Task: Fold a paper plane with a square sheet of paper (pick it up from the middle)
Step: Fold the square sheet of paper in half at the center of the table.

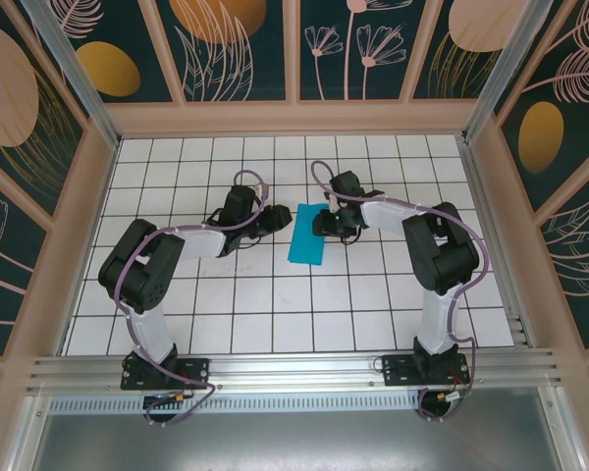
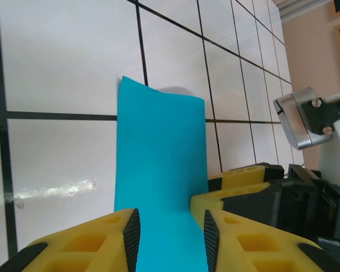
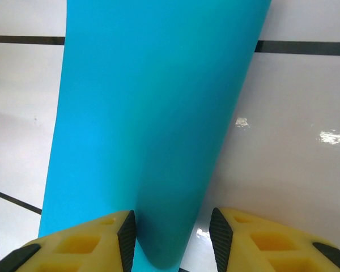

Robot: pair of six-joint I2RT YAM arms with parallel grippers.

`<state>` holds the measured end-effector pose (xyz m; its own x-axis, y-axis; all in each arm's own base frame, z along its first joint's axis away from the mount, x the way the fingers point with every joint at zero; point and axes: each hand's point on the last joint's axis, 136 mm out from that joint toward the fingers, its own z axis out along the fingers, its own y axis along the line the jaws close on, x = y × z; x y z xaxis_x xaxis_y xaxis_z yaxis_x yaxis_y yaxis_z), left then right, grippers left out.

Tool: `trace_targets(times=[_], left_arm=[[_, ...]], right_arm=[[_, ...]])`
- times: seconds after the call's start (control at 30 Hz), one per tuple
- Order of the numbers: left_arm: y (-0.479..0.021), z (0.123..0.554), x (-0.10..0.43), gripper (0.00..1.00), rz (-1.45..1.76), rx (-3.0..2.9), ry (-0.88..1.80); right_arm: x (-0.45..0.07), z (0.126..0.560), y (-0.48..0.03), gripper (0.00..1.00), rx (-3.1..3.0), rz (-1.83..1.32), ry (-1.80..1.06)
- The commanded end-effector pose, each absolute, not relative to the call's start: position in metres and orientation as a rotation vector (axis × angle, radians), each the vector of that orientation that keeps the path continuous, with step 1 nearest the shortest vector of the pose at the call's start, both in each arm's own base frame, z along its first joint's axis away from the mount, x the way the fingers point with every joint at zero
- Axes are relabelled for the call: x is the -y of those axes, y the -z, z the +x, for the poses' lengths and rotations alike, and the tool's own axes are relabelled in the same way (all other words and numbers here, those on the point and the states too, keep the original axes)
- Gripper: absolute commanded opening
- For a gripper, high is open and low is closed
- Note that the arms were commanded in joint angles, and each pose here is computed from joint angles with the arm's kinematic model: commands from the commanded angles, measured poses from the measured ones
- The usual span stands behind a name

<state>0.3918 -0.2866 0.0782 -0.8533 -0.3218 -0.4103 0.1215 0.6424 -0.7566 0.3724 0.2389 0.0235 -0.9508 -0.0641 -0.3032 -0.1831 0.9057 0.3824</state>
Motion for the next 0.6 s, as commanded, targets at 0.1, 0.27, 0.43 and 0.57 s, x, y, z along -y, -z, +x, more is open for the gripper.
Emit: trace_targets(times=[0.1,0.27,0.43,0.57], left_arm=[[-0.090,0.403,0.282,0.38,-0.162,-2.271,1.083],[-0.093,0.401,0.287,0.39,-0.134,-2.256,1.119],[-0.088,0.400,0.293,0.38,-0.111,-2.276,1.156],[-0.083,0.400,0.296,0.37,-0.105,-2.292,1.169]], right_arm=[[-0.210,0.351,0.015,0.43,-2.966,-0.098,-0.467],[-0.208,0.346,0.022,0.44,-3.002,-0.033,-0.458],[-0.205,0.340,0.030,0.44,-3.032,-0.047,-0.430],[-0.200,0.335,0.035,0.44,-3.055,-0.077,-0.397]])
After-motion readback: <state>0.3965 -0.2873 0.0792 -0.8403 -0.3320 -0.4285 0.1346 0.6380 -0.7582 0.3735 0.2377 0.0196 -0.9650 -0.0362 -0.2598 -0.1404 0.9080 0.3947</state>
